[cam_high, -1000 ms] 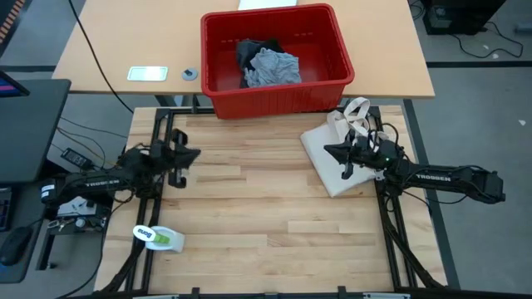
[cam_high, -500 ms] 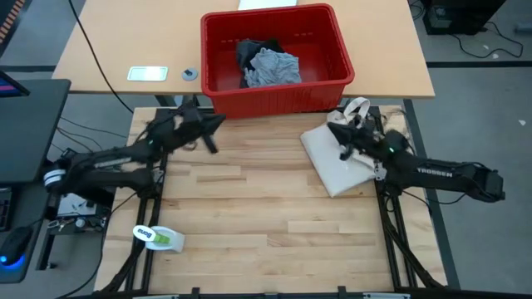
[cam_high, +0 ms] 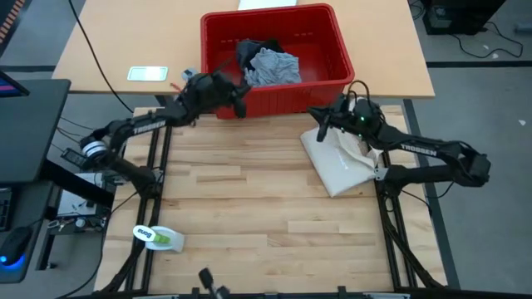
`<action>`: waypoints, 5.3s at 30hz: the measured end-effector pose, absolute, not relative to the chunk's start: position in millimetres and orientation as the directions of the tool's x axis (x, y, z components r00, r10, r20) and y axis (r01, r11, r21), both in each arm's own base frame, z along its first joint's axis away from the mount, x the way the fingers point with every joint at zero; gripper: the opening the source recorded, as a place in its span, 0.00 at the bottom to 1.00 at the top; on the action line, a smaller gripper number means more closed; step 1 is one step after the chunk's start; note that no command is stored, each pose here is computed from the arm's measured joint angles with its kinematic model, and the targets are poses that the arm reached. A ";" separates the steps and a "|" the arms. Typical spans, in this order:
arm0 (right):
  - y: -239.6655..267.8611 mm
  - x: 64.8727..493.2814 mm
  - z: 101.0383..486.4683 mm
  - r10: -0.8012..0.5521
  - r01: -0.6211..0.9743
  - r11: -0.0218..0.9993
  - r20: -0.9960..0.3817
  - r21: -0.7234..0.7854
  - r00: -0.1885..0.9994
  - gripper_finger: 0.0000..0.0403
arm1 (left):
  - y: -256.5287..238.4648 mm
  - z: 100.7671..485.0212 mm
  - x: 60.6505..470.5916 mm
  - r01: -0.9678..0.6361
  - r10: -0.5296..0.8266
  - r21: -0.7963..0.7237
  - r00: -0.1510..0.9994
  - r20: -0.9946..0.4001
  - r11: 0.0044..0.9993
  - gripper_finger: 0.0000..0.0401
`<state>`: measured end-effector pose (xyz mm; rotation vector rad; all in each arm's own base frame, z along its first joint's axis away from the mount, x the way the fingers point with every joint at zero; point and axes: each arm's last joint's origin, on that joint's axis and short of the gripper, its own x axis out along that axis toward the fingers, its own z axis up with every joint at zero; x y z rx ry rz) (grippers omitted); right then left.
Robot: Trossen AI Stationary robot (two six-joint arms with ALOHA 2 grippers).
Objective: Fold Laundry from Bin
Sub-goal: Fold the gray shirt
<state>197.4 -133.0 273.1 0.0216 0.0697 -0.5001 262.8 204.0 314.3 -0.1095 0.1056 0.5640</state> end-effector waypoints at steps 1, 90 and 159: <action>-136.6 198.3 273.0 -0.488 0.489 0.872 -0.078 -0.004 0.869 0.09 | 209.9 317.8 266.1 -0.541 0.528 -0.060 0.836 -0.150 0.839 0.03; -144.8 202.9 240.6 -0.440 0.434 0.898 -0.171 -0.072 0.882 0.52 | 348.7 418.9 306.1 -0.610 0.616 0.260 0.785 0.068 0.748 0.02; -20.9 184.3 273.4 -0.030 0.037 0.999 -0.223 0.029 0.974 0.52 | 35.8 406.2 340.5 0.049 0.107 0.163 0.571 -0.814 0.985 0.07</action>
